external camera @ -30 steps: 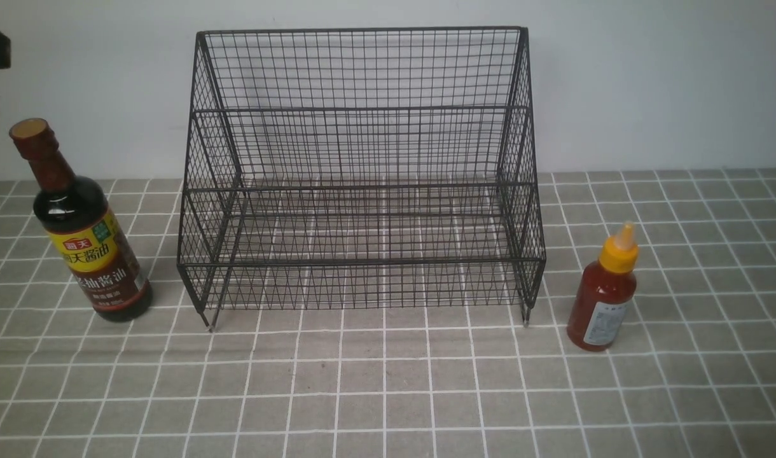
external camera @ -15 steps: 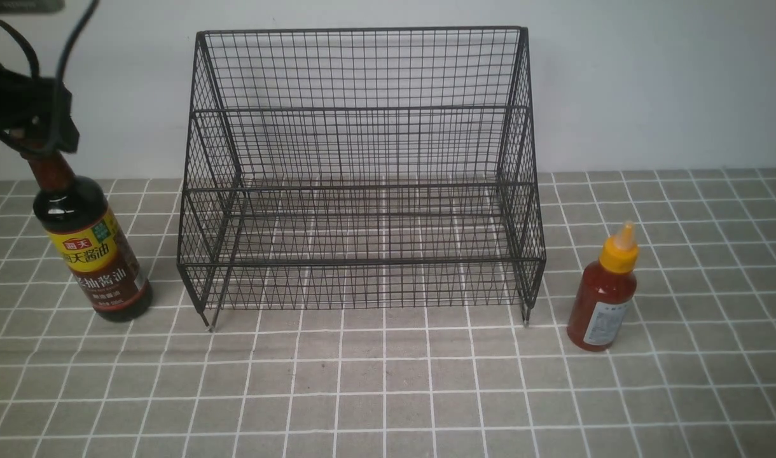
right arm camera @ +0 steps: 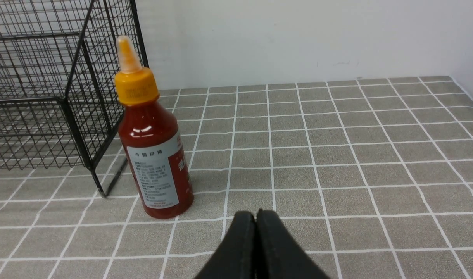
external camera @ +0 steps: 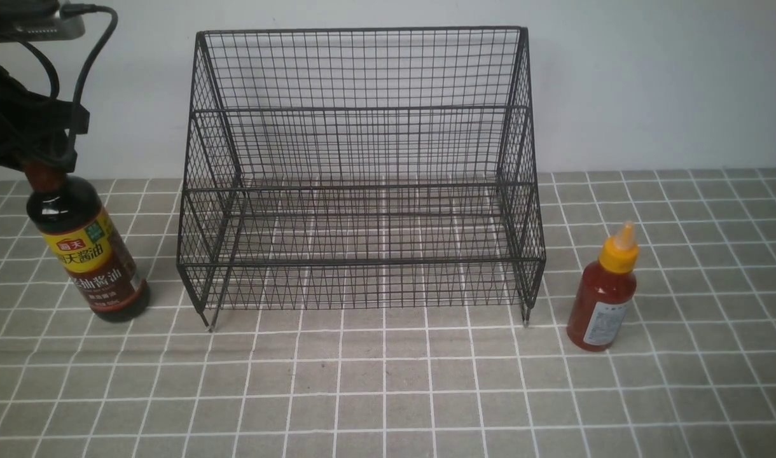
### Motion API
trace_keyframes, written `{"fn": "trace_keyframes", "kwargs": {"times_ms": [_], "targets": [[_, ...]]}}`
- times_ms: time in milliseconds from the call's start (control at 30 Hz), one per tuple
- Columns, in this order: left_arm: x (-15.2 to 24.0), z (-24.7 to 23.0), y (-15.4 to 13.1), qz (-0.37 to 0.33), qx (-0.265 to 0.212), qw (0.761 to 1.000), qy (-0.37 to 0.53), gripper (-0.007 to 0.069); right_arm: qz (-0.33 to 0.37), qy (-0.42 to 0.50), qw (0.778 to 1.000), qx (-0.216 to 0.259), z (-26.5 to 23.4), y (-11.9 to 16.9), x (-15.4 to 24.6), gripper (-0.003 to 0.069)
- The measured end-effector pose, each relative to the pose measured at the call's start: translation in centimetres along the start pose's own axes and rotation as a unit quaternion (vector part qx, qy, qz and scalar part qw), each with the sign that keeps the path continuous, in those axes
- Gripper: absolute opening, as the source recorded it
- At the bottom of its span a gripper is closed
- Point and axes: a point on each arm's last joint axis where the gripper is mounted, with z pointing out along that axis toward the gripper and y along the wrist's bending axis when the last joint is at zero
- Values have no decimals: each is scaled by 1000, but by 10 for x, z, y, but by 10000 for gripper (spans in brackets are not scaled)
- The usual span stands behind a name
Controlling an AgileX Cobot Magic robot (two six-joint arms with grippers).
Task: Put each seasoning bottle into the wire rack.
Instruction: Use the left arm to grab the condiment bottle closest to it, then use the left arm to put the condiment bottle back on the shelf
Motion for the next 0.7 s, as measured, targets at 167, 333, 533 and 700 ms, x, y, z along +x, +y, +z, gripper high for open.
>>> {"fn": "trace_keyframes", "kwargs": {"times_ms": [167, 333, 533, 700], "targets": [[6, -17, -3, 1, 4, 1000, 10, 262, 0, 0, 1000, 0, 0, 0, 0, -14], [9, -67, -10, 2, 8, 999, -46, 262, 0, 0, 1000, 0, 0, 0, 0, -14], [16, -125, -26, -3, 46, 991, -125, 262, 0, 0, 1000, 0, 0, 0, 0, -14], [24, -159, -44, 13, 95, 980, -174, 262, 0, 0, 1000, 0, 0, 0, 0, -14]]}}
